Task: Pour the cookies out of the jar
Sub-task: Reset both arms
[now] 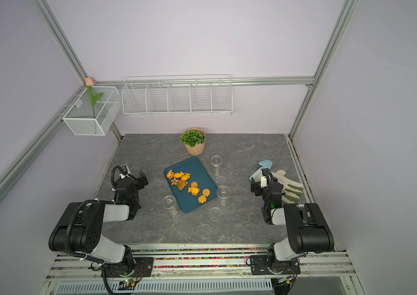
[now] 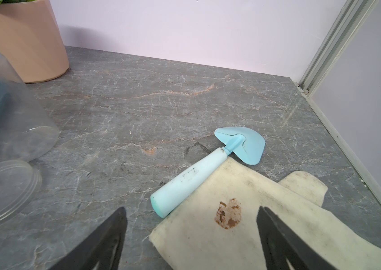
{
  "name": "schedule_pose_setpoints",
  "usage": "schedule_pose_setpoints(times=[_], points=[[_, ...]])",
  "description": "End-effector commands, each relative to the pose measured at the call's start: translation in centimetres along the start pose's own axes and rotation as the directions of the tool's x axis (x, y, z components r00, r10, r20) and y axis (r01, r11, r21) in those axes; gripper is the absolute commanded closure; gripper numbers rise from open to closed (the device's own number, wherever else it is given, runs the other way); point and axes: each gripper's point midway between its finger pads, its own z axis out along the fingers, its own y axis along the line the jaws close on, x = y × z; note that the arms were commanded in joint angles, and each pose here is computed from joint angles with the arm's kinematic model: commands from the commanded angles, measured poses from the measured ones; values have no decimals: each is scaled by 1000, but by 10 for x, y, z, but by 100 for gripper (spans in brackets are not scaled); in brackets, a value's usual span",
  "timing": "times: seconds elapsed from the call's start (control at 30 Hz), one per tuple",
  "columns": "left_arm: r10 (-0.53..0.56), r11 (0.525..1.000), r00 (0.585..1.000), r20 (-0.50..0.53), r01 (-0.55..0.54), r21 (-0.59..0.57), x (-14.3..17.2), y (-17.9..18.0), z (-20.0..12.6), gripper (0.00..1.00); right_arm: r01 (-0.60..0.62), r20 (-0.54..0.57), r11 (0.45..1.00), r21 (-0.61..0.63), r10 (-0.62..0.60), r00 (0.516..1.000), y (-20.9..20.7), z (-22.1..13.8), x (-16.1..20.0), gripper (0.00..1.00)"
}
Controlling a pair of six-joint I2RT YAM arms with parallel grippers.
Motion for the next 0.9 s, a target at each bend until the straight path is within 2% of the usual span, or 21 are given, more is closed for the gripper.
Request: schedule_pose_setpoints(times=[0.0, 0.1, 0.87], points=[[-3, 1000, 1000, 21, 4, -9, -4, 2, 1, 1, -2, -24, 998, 69, 4, 1000, -14, 12, -4, 11], [-5, 1000, 1000, 24, 5, -12, -5, 3, 1, 0, -52, -56, 994, 92, 57, 997, -24, 16, -3, 11], [-4, 1000, 1000, 22, 5, -10, -5, 2, 1, 0, -54, -60, 995, 88, 60, 996, -24, 18, -2, 11]])
